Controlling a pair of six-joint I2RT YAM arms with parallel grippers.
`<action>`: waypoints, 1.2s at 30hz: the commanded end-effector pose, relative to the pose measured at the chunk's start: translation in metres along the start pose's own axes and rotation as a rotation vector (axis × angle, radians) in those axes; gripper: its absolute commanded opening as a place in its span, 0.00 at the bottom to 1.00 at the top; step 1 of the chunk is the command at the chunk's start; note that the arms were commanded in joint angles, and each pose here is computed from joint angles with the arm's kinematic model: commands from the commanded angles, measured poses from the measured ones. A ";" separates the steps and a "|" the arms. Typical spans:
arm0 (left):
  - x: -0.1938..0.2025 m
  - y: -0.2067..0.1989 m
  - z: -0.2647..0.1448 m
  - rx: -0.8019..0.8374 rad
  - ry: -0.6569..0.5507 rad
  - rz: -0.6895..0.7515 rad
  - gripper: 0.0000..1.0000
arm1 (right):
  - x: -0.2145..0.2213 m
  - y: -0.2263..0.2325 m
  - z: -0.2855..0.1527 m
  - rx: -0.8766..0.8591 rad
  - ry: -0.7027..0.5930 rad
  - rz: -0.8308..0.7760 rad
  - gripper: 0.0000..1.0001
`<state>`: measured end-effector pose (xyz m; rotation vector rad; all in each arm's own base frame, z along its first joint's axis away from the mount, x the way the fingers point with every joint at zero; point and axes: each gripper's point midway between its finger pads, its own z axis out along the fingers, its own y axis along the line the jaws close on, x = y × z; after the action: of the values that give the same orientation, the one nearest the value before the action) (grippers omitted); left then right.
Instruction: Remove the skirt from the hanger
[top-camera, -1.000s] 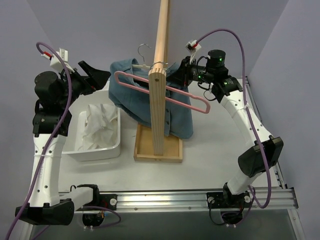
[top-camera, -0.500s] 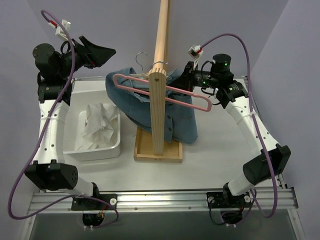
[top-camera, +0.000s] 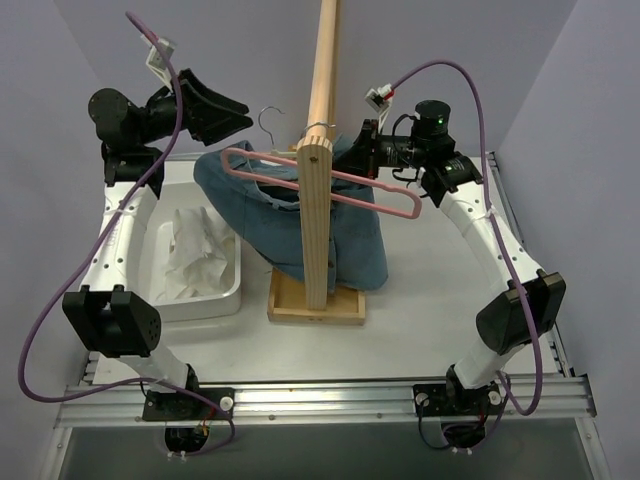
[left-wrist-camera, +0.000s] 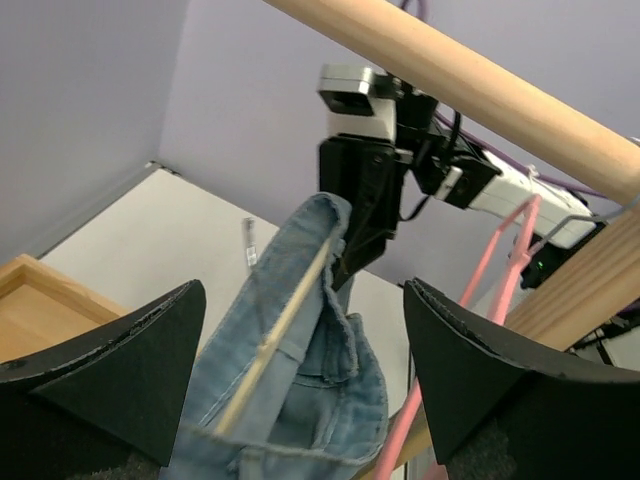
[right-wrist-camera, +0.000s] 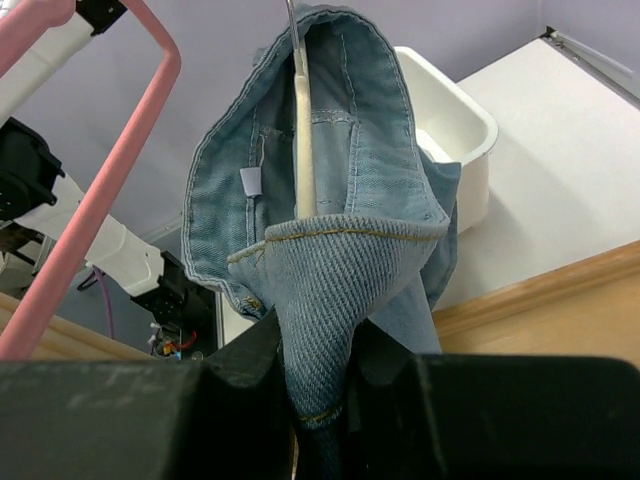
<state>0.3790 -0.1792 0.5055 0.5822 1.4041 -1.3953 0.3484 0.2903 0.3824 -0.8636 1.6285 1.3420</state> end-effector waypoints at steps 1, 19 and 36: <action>0.004 -0.040 0.008 0.106 0.048 0.124 0.88 | -0.039 0.037 0.006 -0.115 -0.066 -0.127 0.00; 0.032 -0.024 0.028 0.099 0.084 0.028 0.59 | -0.053 0.055 0.012 -0.160 -0.109 -0.136 0.00; 0.026 -0.032 0.035 -0.119 -0.012 0.045 0.02 | -0.032 0.007 -0.018 0.326 -0.147 0.189 0.65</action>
<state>0.3725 -0.2372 0.4644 0.5650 1.5401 -1.3954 0.3516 0.2943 0.4048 -0.5886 1.7385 1.3179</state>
